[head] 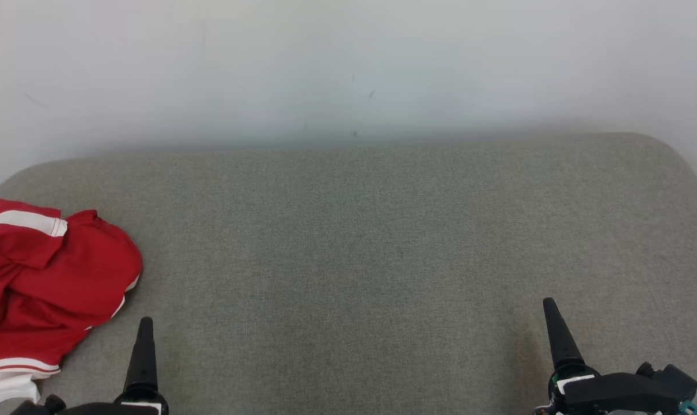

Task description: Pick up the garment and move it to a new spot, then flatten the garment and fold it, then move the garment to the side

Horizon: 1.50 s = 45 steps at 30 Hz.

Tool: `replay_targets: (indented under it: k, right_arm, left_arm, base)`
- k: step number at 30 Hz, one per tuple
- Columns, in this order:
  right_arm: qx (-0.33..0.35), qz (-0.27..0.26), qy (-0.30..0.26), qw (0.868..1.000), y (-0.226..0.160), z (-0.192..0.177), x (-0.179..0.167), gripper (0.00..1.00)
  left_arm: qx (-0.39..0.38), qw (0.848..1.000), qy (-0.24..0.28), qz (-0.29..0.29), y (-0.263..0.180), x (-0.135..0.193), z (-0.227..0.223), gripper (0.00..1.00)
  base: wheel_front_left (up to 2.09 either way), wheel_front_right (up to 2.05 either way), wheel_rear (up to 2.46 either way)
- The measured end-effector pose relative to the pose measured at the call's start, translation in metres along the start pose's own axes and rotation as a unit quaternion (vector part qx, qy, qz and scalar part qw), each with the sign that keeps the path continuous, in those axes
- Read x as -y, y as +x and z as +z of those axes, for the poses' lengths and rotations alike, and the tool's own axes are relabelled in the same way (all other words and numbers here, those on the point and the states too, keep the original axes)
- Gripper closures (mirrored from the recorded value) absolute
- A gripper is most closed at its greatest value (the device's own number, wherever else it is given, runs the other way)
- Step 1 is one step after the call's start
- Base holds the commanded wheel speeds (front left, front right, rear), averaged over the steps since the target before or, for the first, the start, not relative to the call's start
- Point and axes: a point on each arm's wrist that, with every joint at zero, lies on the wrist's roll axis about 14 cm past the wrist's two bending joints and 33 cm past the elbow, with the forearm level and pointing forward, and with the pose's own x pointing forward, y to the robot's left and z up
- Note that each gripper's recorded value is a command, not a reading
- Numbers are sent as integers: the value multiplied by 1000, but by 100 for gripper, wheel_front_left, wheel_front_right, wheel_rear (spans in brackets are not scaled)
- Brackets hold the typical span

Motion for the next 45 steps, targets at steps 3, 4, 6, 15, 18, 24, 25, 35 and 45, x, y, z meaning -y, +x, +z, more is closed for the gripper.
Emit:
replay_targets:
  k: [3,4,6,15,18,24,25,35,45]
  right_arm:
    - [2,2,-19,1000,0,1,-1,0]
    - [3,4,-29,1000,0,1,-2,0]
    - [4,7,-50,999,0,1,-4,0]
    - [0,15,-167,986,-2,-3,-6,0]
    - [-1,18,-196,980,-3,-5,-7,0]
    - [-2,25,-246,969,-4,-8,-9,0]
    - [-3,27,-254,967,-4,-8,-10,0]
    - [-2,37,-315,948,-5,-11,-12,0]
    - [-3,45,-364,930,-7,-15,-13,0]
  left_arm:
    - [-3,1000,22,1,-1,0,-2,0]
    - [-3,999,35,2,-1,1,-3,0]
    - [-5,998,58,1,-1,2,-5,0]
    - [-12,983,183,-5,-3,6,-13,0]
    - [-17,975,222,-7,-5,5,-17,0]
    - [-16,962,271,-13,-5,8,-19,0]
    - [-17,960,278,-14,-5,8,-20,0]
    - [-14,941,337,-23,-7,11,-23,0]
    - [-9,920,389,-36,-9,15,-26,0]
  base:
    - [0,0,0]
    - [0,0,0]
    - [0,0,0]
    - [0,0,0]
    - [0,0,0]
    - [0,0,0]
    - [0,0,0]
    - [0,0,0]
    - [0,0,0]
